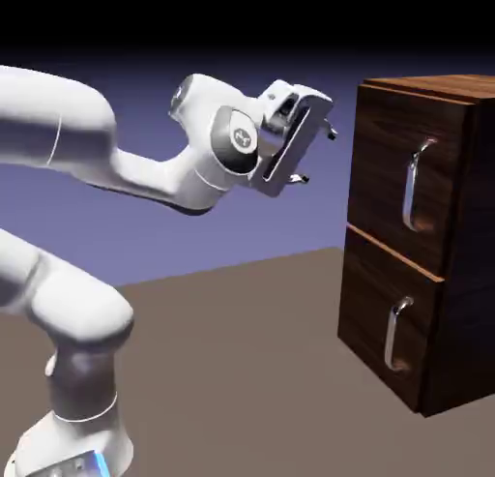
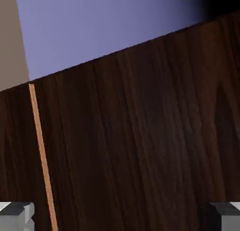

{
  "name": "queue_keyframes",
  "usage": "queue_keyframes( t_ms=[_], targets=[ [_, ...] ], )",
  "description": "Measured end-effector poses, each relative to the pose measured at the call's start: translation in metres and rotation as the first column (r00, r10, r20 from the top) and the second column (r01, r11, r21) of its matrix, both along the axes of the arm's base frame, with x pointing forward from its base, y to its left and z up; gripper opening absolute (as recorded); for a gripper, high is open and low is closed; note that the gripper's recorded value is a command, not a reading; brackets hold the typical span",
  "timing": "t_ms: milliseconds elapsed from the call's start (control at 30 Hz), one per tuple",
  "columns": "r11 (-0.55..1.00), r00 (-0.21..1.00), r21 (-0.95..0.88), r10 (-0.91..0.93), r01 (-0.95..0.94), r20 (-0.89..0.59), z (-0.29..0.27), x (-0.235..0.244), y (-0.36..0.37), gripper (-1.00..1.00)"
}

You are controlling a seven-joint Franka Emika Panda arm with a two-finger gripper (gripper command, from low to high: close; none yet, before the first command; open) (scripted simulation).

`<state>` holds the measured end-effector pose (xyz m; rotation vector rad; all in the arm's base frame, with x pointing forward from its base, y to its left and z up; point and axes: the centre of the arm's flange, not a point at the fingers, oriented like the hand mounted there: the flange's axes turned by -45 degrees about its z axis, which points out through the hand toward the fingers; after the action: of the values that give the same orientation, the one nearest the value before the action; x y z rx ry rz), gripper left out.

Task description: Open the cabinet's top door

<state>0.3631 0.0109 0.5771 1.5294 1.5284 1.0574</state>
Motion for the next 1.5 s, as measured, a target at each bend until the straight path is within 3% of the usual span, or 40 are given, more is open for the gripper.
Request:
queue_keyframes(
  t_ms=[367,767,1200,1400,1433,1500],
  targets=[
    [0.876,0.972,-0.467,0.199,-0.120,0.123,0.003,0.003,-0.032,0.00],
    [0.517,0.921,-0.852,0.365,-0.078,0.137,-0.025,0.029,-0.073,0.00],
    [-0.016,0.883,-0.998,0.467,0.057,0.043,-0.094,0.079,-0.106,0.00],
    [-0.035,0.882,-0.997,0.470,0.063,0.039,-0.097,0.123,-0.104,0.00],
    [-0.035,0.882,-0.997,0.469,0.063,0.039,-0.098,0.131,-0.103,-1.00],
    [-0.035,0.882,-0.997,0.469,0.063,0.039,-0.098,0.131,-0.103,-1.00]
  ],
)
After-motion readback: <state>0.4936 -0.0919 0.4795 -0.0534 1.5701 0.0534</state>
